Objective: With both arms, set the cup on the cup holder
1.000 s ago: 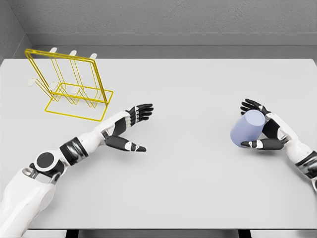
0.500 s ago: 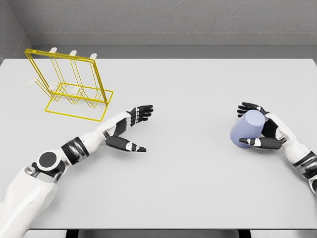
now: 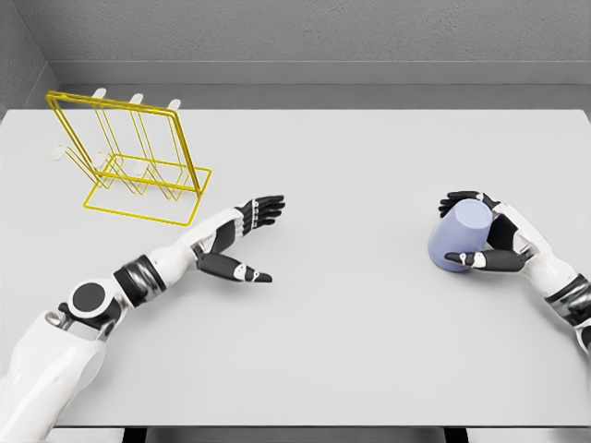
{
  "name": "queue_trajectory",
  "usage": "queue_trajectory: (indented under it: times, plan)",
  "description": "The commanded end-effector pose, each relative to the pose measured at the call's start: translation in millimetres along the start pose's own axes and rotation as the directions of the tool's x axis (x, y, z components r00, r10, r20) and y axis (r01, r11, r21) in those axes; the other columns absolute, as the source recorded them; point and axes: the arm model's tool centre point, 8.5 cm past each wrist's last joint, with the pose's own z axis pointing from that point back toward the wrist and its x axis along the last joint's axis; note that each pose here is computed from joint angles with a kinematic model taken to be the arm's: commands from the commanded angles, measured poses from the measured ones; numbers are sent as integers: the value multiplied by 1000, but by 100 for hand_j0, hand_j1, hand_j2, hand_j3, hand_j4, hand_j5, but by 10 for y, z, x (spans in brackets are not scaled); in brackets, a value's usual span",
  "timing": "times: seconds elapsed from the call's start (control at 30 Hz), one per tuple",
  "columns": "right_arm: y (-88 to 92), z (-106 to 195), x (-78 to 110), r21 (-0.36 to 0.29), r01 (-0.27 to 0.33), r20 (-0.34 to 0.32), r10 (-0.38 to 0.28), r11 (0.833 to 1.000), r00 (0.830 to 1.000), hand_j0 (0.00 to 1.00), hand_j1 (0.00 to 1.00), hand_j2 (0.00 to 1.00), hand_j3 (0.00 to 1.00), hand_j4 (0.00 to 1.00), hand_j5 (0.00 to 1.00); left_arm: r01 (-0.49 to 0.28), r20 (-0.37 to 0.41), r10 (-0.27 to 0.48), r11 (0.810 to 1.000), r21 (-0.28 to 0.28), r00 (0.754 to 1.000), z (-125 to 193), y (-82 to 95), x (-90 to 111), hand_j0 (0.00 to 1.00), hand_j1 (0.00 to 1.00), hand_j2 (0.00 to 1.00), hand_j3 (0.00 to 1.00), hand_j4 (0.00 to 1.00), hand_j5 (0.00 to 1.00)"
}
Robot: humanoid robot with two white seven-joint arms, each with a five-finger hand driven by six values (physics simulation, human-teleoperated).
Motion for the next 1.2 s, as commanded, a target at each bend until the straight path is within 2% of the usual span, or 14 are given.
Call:
queue_trajectory:
  times: [0.0,0.17,0.27,0.4,0.87,0.93,1.17]
  plan:
    - [-3,-6,20,0,1,6,-1,1000,1000,70,70,70,70,70,70,-5,1,5,1000,1,1000,2,3,-1,100,100,100,100,100,100]
    - [59,-75,87,27,-6,30,5,1000,1000,67,67,67,67,67,67,-14,-6,14,1000,8,1000,10,21,-33,100,100,100,100,100,100]
    - [84,-188,207,51,-21,66,17,998,998,67,67,67,67,67,67,-21,-16,21,1000,14,1000,12,41,-74,100,100,100,100,100,100]
    - [174,-296,240,90,-22,80,15,996,997,67,67,67,67,67,67,-33,-19,34,999,18,999,-11,23,-111,100,100,100,100,100,100]
    - [690,-845,215,203,-8,152,-23,979,988,67,67,67,67,67,67,-43,-17,43,999,20,999,-24,18,-127,100,100,100,100,100,100]
    - [801,-954,221,215,4,175,-43,977,984,67,67,67,67,67,67,-40,-15,41,999,21,999,-19,26,-120,100,100,100,100,100,100]
    - [973,-1124,235,233,23,208,-73,972,975,67,67,67,67,67,67,-36,-9,36,999,17,999,-25,19,-100,100,100,100,100,100,100]
